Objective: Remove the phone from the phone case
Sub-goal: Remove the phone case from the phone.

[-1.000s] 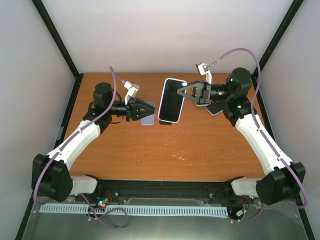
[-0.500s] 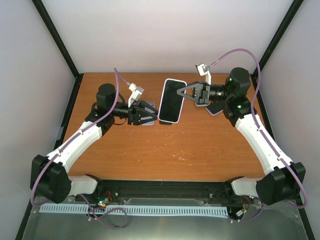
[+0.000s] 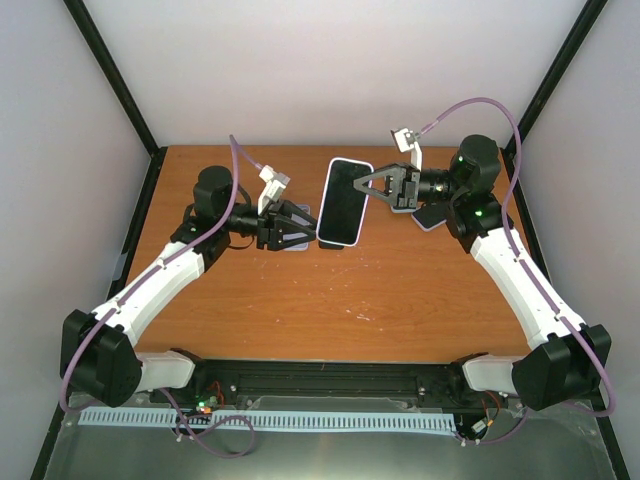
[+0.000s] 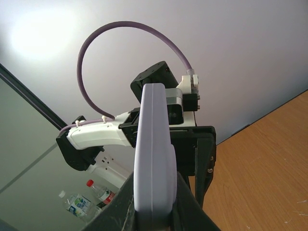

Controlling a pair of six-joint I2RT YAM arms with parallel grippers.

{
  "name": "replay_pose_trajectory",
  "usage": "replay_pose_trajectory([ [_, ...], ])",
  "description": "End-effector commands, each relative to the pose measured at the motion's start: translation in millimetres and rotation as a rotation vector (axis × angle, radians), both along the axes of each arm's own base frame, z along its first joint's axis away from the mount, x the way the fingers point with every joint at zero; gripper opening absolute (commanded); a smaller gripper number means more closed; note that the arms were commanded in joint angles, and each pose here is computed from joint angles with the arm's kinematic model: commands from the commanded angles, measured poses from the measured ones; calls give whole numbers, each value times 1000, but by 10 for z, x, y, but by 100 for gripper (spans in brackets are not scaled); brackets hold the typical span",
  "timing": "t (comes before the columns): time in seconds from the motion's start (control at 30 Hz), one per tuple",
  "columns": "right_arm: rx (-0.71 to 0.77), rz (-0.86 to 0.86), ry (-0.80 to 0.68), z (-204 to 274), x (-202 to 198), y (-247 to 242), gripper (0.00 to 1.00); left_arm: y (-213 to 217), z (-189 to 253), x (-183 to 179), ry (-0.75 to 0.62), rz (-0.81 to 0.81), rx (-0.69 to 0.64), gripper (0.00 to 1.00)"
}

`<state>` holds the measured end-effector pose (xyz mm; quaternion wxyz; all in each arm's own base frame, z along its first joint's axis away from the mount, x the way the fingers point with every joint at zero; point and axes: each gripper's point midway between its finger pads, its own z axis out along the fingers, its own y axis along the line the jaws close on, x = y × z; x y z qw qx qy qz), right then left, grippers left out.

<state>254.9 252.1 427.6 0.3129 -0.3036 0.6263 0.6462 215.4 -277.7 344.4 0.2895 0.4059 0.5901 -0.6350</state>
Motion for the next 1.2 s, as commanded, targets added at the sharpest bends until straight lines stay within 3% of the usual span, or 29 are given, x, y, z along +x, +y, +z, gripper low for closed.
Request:
replay_pose_trajectory([
  [0.0, 23, -10, -76, 190, -54, -23, 3, -24, 165, -4, -75, 7, -22, 49],
  [0.17, 20, -13, -72, 172, -46, -22, 3, -15, 173, -69, -73, -27, -28, 62],
  [0.23, 20, -13, -72, 170, -42, -20, 3, -12, 171, -77, -73, -28, -29, 62],
  [0.8, 20, -20, -73, 165, -51, -26, 3, -49, 11, 154, -22, 89, 13, 53],
  [1.17, 92, 52, -64, 347, -236, -54, 3, 25, -179, 342, 37, 167, 36, 39],
])
